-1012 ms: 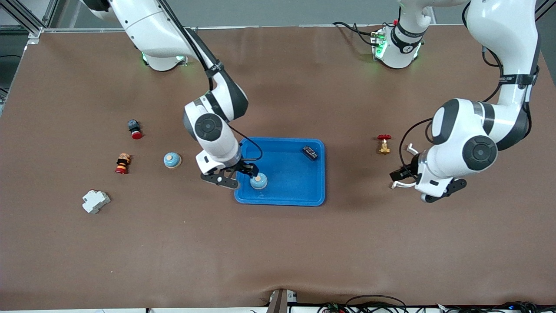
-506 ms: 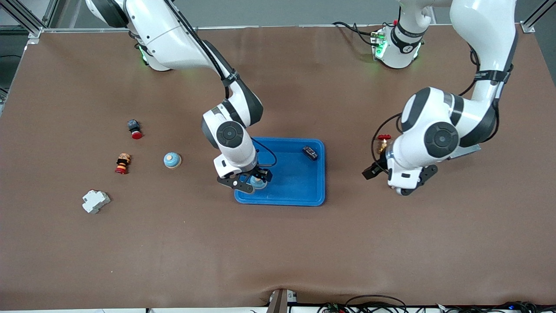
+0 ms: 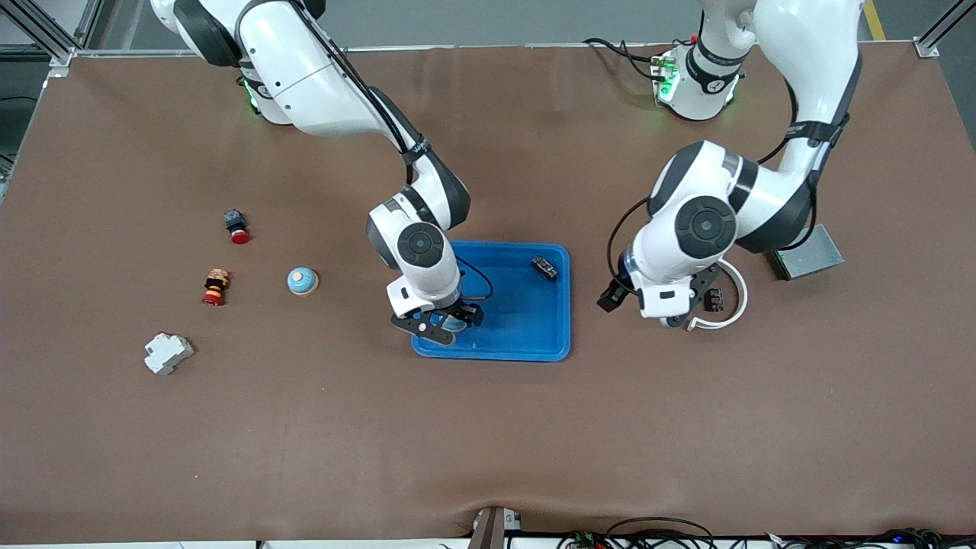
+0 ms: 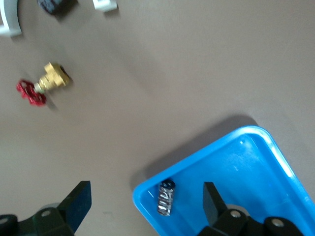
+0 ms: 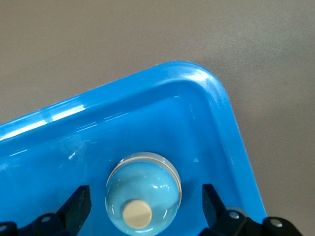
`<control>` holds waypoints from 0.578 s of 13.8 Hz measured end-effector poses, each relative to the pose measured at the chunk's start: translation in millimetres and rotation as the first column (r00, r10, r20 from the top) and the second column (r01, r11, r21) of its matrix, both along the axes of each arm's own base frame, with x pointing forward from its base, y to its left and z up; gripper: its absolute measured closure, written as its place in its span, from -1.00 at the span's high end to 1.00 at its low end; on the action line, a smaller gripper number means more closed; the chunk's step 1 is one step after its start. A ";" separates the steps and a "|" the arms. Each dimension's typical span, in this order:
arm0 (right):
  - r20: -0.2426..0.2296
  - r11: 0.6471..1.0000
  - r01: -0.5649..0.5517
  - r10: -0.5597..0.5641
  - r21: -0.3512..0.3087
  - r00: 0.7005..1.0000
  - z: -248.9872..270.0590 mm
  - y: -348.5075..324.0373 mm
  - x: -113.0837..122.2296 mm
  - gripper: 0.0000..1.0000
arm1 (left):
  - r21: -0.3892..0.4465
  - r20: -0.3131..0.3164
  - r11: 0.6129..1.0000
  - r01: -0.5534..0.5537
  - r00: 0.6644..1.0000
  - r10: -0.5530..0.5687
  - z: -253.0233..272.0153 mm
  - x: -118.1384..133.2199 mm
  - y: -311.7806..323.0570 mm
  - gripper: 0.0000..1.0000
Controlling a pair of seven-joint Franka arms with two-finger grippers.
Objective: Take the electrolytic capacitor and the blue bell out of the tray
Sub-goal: 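Move both grippers back over the tray to the remaining bell and capacitor, then grasp the second bell with the right gripper while the left grasps the capacitor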
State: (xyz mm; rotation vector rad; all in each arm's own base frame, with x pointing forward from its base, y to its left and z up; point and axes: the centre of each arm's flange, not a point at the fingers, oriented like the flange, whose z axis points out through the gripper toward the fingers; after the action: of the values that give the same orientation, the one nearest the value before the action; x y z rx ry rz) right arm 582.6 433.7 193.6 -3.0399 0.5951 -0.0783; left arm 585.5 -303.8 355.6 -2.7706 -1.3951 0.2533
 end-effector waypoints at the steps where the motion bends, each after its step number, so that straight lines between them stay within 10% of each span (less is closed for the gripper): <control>1: -0.001 1.000 -0.001 0.001 -0.002 1.000 -1.7 1.2 -0.9 1.00 | -0.005 0.009 0.999 -0.038 0.999 0.038 -4.8 0.3 -10.2 1.00; 8: -0.002 1.000 0.000 0.000 -0.004 1.000 -9.8 7.5 -2.0 1.00 | -0.025 0.032 0.952 -0.307 0.951 0.307 -37.9 -7.9 -61.2 1.00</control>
State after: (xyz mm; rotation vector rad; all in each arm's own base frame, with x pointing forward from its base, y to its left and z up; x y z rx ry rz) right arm 580.6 441.2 183.8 -3.0441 0.5962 -0.0770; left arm 577.6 -365.0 317.7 -2.5724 -1.8408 0.2268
